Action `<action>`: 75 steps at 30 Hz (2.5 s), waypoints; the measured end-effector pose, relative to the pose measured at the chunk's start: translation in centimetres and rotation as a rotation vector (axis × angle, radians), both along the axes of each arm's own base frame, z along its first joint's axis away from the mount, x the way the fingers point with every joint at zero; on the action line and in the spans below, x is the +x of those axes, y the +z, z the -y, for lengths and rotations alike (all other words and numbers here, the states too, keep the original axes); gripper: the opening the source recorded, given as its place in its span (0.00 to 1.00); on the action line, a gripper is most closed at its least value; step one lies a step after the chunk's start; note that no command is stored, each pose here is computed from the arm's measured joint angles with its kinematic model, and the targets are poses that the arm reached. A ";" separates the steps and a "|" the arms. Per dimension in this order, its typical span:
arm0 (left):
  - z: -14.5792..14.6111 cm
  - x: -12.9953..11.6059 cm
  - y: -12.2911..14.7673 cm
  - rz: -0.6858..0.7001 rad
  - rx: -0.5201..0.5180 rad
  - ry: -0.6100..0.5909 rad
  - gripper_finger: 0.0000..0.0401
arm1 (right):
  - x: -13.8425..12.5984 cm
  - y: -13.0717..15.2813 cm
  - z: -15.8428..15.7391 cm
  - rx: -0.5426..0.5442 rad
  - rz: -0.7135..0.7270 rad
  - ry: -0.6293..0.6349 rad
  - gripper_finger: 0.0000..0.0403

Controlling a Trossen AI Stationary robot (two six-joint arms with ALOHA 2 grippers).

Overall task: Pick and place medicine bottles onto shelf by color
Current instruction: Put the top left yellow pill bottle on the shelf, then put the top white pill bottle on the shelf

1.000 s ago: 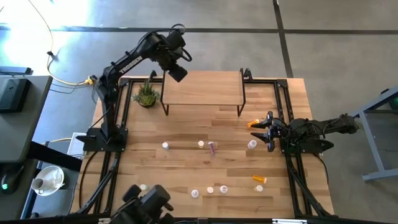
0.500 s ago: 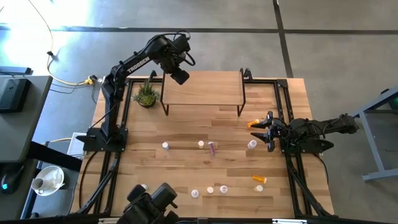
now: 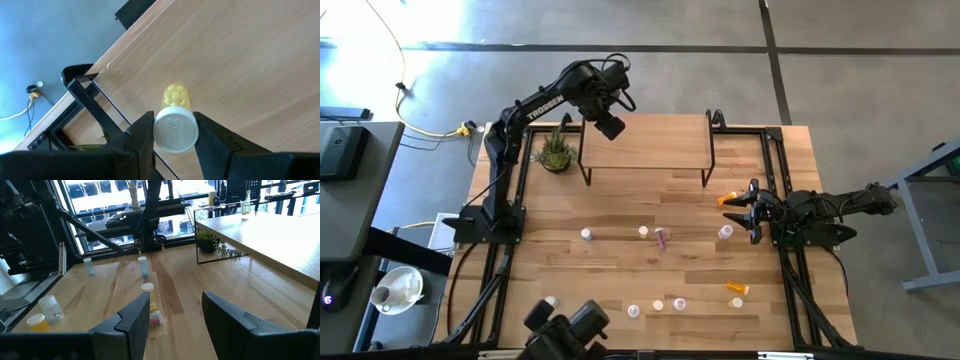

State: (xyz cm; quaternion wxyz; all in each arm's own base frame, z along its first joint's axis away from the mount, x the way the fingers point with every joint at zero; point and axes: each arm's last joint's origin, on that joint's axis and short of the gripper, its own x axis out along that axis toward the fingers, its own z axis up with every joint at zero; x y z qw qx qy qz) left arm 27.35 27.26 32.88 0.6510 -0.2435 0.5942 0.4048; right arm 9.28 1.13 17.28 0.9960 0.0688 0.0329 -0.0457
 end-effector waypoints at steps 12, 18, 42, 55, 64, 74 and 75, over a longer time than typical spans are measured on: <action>0.5 0.4 0.0 -0.030 0.021 -0.017 0.28 | 0.0 0.0 0.0 0.000 0.000 0.000 0.43; 0.6 0.6 0.0 -0.038 0.029 -0.034 0.28 | 0.0 0.0 0.0 0.000 0.000 0.000 0.43; 0.6 0.8 0.0 0.005 0.012 -0.081 0.41 | 0.0 0.0 0.0 0.000 0.000 0.000 0.43; 0.7 0.7 2.3 0.045 0.060 -0.116 0.41 | 0.0 0.0 0.0 0.000 0.000 0.000 0.43; 1.5 -0.1 5.5 0.113 0.102 -0.136 0.41 | 0.0 0.0 0.0 0.000 0.000 0.000 0.43; 4.7 -1.9 9.7 0.228 0.158 -0.225 0.40 | 0.0 0.0 0.0 0.000 0.000 0.000 0.43; 5.2 -2.1 10.2 0.234 0.171 -0.230 0.39 | 0.0 0.0 0.0 0.000 0.000 0.000 0.43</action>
